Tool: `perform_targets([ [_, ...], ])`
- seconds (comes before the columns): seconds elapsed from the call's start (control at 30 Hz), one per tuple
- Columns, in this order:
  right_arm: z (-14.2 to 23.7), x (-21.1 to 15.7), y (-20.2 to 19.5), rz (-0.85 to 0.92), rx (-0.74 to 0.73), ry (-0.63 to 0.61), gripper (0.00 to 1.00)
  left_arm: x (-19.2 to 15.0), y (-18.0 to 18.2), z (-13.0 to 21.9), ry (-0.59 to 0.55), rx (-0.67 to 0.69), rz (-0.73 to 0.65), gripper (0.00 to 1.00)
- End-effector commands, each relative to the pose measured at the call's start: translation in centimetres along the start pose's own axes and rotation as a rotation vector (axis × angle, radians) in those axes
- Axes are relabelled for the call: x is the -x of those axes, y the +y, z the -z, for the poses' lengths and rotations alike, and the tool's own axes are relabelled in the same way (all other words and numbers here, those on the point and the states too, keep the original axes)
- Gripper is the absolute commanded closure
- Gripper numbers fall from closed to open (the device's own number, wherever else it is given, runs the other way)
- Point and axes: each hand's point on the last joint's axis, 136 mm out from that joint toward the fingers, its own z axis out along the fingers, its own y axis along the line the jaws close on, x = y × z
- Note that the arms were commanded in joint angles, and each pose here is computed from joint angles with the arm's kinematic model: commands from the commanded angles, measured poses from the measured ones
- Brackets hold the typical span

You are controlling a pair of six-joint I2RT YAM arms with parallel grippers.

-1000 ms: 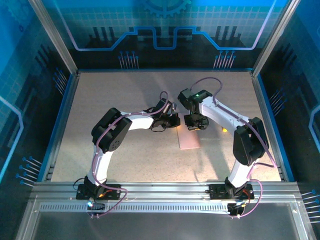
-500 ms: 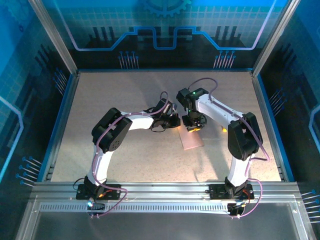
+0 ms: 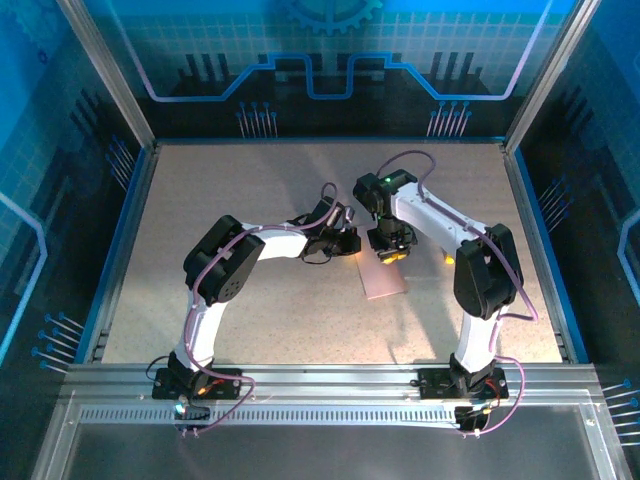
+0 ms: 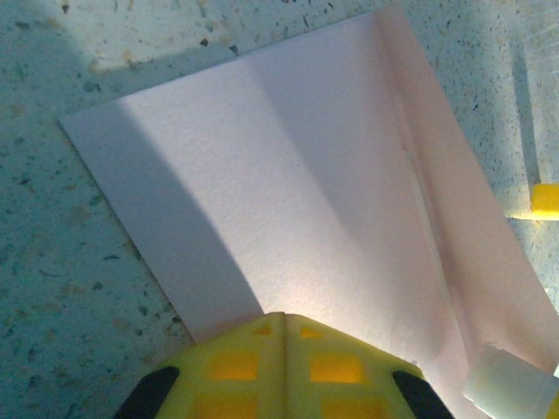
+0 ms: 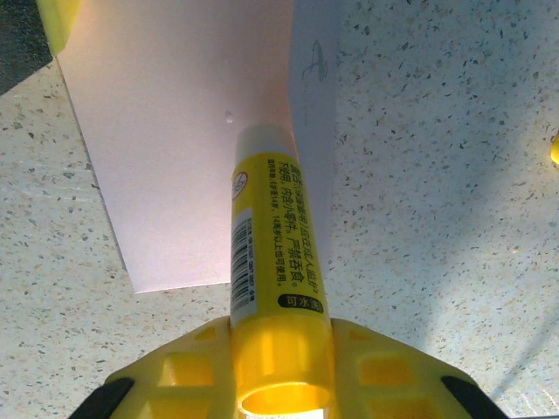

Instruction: Place the letter into the envelope and seal it

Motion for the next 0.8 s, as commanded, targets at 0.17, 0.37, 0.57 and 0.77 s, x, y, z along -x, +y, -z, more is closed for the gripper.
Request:
perform_targets([
  [0.17, -1.3, -0.1, 0.1, 0.020, -0.026, 0.057, 0.94, -0.8, 0.4, -0.7, 0.040, 0.012, -0.027, 1.00],
  [0.37, -1.9, 0.1, 0.7, 0.028, -0.015, 0.071, 0.95, -1.0, 0.5, -0.7, 0.047, 0.017, -0.037, 1.00],
  [0.57, -2.2, 0.8, 0.9, 0.041, -0.023, 0.075, 0.95, -1.2, 0.7, -0.8, 0.055, 0.020, -0.044, 1.00],
  [0.77, -2.2, 2.0, 1.1, 0.041, -0.033, 0.063, 0.96, -1.3, 0.7, -0.8, 0.061, 0.019, -0.049, 1.00],
])
